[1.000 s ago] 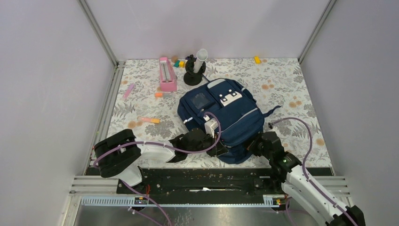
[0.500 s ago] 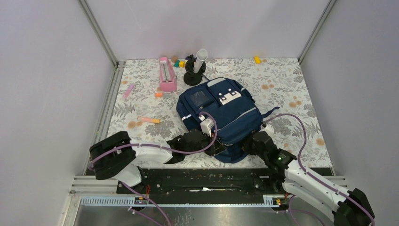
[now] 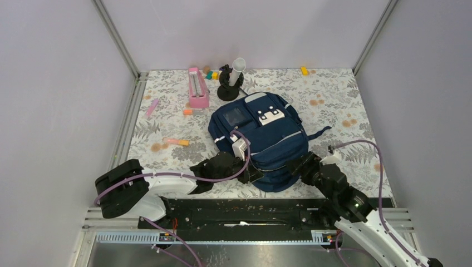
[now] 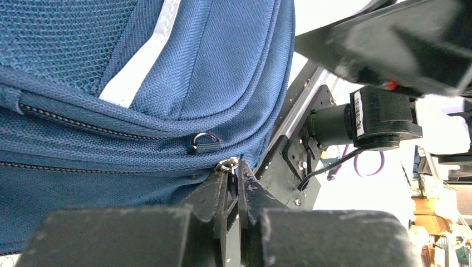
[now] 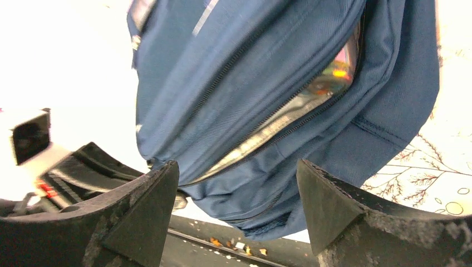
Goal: Pack the student bag
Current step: Zip the student bag at the center of the board.
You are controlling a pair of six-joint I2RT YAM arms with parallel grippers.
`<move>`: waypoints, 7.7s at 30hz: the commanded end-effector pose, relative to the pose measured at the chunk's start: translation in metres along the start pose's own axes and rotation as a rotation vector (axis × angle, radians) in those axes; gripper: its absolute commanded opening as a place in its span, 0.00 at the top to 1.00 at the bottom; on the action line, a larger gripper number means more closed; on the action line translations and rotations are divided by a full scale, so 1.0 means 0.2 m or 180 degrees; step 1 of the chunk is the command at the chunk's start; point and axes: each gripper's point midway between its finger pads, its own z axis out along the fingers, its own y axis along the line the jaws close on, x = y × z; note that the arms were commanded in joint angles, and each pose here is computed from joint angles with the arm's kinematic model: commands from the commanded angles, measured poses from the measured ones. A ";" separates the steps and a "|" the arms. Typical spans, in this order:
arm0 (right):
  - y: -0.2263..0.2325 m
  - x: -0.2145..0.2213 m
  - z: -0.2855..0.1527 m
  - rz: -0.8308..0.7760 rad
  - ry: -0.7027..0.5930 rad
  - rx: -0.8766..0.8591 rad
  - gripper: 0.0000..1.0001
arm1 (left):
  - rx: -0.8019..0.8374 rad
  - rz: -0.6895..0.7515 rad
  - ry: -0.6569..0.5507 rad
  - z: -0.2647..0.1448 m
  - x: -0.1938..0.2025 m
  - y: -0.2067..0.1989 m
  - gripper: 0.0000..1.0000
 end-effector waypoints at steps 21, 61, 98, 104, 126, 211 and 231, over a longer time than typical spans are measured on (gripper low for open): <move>0.14 -0.16 0.06 0.0020 -0.0312 0.0085 0.29 | 0.0236 0.0098 -0.0157 -0.08 -0.11 -0.10 1.00; -0.34 -0.17 0.28 0.0011 0.0097 0.0802 0.33 | -0.0101 0.0151 -0.0105 -0.18 -0.11 0.10 1.00; 0.24 -0.35 0.09 -0.0004 -0.0012 -0.0385 1.00 | 0.0250 -0.0045 -0.0236 -0.10 -0.29 -0.21 1.00; 0.06 -0.30 0.15 -0.0226 0.0005 -0.0045 0.73 | 0.0374 -0.0114 -0.0288 -0.13 -0.30 -0.23 1.00; 0.01 -0.24 -0.04 -0.0436 -0.0119 -0.0106 0.22 | 0.0062 -0.0181 -0.0166 -0.26 -0.27 0.07 1.00; 0.50 0.18 0.08 -0.1845 0.0423 -0.1062 0.48 | -0.0689 -0.0532 -0.0401 -0.41 -0.49 0.44 0.01; 0.48 0.51 0.28 -0.2446 0.0602 -0.0586 0.51 | -0.0715 -0.0650 -0.0472 -0.42 -0.49 0.50 0.01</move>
